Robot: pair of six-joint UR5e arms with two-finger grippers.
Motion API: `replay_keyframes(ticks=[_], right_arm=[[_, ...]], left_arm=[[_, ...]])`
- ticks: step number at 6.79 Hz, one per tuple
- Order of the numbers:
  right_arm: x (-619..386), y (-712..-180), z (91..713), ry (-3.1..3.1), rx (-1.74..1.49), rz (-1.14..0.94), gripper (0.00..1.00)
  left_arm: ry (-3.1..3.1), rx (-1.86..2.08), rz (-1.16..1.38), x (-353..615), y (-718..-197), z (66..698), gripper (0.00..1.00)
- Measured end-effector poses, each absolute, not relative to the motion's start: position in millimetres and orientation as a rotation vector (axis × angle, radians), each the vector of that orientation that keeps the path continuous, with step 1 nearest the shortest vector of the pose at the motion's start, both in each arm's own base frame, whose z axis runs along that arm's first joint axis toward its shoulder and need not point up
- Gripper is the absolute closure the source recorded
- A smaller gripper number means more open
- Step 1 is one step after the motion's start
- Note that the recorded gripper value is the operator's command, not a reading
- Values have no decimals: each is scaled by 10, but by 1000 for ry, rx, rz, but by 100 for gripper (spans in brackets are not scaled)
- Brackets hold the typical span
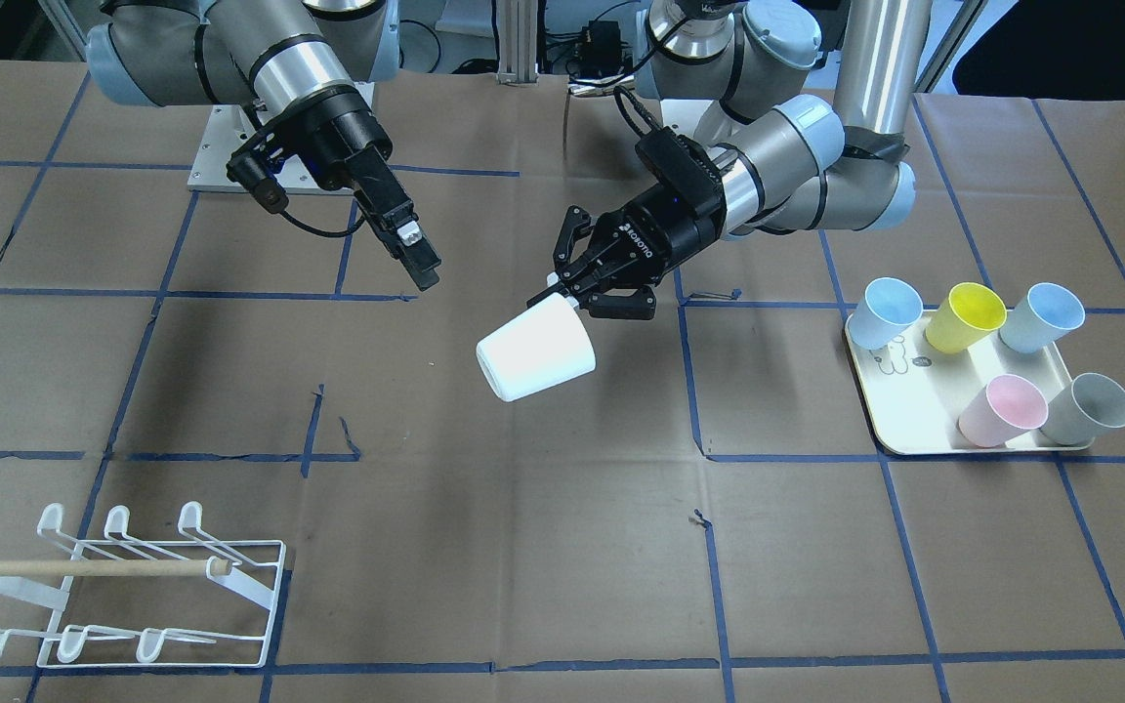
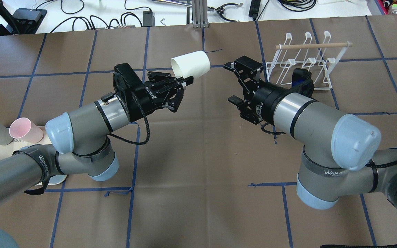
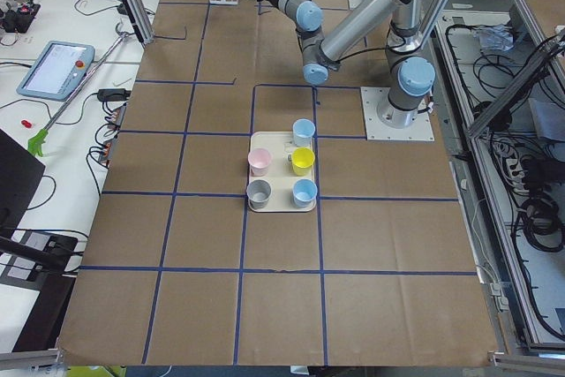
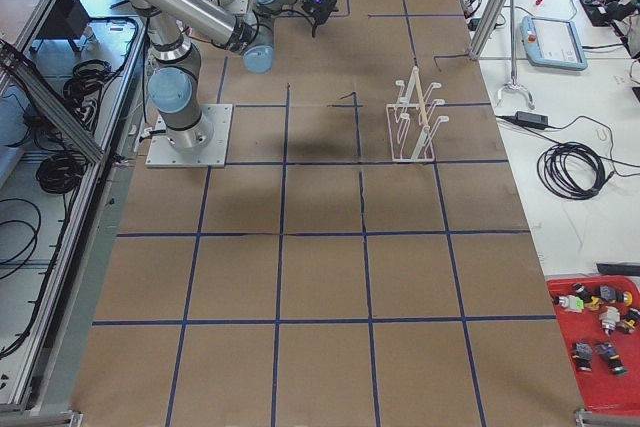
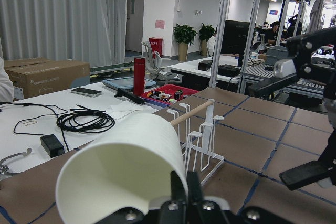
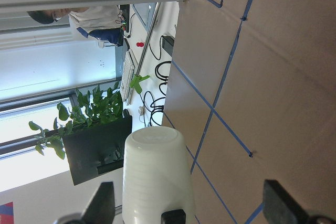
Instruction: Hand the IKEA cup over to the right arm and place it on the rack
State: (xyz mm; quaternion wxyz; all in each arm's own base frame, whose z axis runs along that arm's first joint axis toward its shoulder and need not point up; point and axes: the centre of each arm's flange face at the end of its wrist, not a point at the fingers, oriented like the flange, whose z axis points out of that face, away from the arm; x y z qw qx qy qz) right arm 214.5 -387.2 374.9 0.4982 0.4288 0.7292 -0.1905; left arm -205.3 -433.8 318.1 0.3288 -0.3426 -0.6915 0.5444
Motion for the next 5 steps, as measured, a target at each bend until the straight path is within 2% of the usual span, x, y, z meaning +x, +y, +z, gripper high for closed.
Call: replay_keyframes(ticks=[5], right_arm=[[2536, -4247, 3641, 1801, 991, -397, 1]], left_arm=[[-1799, -905, 1413, -2105, -4311, 3177, 97]])
